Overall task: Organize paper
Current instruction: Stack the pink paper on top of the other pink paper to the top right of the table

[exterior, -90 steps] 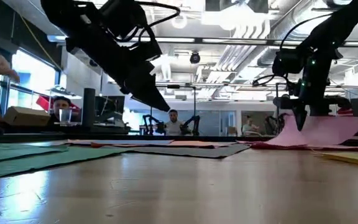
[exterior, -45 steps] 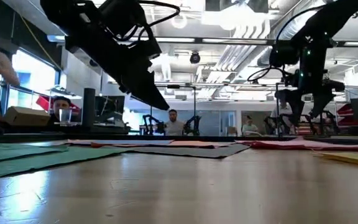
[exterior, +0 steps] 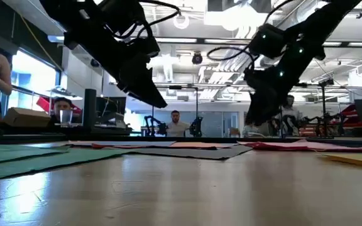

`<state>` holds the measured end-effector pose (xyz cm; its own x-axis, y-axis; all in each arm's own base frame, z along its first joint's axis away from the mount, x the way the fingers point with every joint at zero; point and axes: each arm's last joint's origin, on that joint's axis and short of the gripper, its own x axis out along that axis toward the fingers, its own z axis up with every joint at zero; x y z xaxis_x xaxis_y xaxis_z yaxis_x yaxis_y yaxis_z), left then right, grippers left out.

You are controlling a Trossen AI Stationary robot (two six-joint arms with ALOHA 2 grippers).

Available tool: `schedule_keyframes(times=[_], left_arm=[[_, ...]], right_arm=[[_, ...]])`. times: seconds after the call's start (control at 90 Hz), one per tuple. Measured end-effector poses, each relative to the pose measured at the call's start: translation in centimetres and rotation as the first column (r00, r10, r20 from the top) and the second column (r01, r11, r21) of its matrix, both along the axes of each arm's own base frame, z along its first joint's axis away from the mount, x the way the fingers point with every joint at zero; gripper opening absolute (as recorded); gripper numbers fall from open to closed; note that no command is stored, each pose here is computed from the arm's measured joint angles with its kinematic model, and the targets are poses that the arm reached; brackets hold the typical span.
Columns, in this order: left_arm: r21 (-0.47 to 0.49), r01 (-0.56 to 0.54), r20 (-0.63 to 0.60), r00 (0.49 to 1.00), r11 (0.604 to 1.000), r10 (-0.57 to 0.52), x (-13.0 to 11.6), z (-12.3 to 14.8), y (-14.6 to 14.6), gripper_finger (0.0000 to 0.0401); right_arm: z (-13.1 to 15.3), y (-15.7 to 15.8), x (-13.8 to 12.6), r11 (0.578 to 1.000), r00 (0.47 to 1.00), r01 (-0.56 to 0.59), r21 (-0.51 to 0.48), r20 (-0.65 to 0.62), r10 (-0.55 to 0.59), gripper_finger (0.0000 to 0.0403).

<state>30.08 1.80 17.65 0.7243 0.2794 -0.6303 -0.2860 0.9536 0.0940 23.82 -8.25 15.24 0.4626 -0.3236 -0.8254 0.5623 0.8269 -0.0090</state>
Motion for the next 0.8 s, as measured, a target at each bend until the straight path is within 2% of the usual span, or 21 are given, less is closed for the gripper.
schedule_keyframes(times=[0.2,0.311,0.611,0.8], left_arm=[[0.014,-0.018,-0.010,1.000,1.000,0.018,-0.1,-0.1,0.1,0.0168],[0.015,-0.020,-0.018,1.000,1.000,0.021,-0.1,-0.1,0.1,0.0168],[0.039,-0.063,-0.071,0.995,0.997,0.065,-0.5,-0.5,0.3,0.0168],[0.032,-0.115,-0.127,0.985,0.993,0.118,-0.9,-1.1,0.8,0.0168]], right_arm=[[-2.1,1.0,2.6,0.996,0.990,-0.080,-0.049,-0.122,0.073,0.0261],[-2.1,1.3,3.4,0.990,0.977,-0.134,-0.049,-0.174,0.124,0.0261],[-1.9,1.8,2.5,0.988,0.947,-0.156,-0.018,-0.286,0.144,0.0261],[-1.8,1.8,2.2,0.988,0.942,-0.156,-0.021,-0.306,0.142,0.0261]])
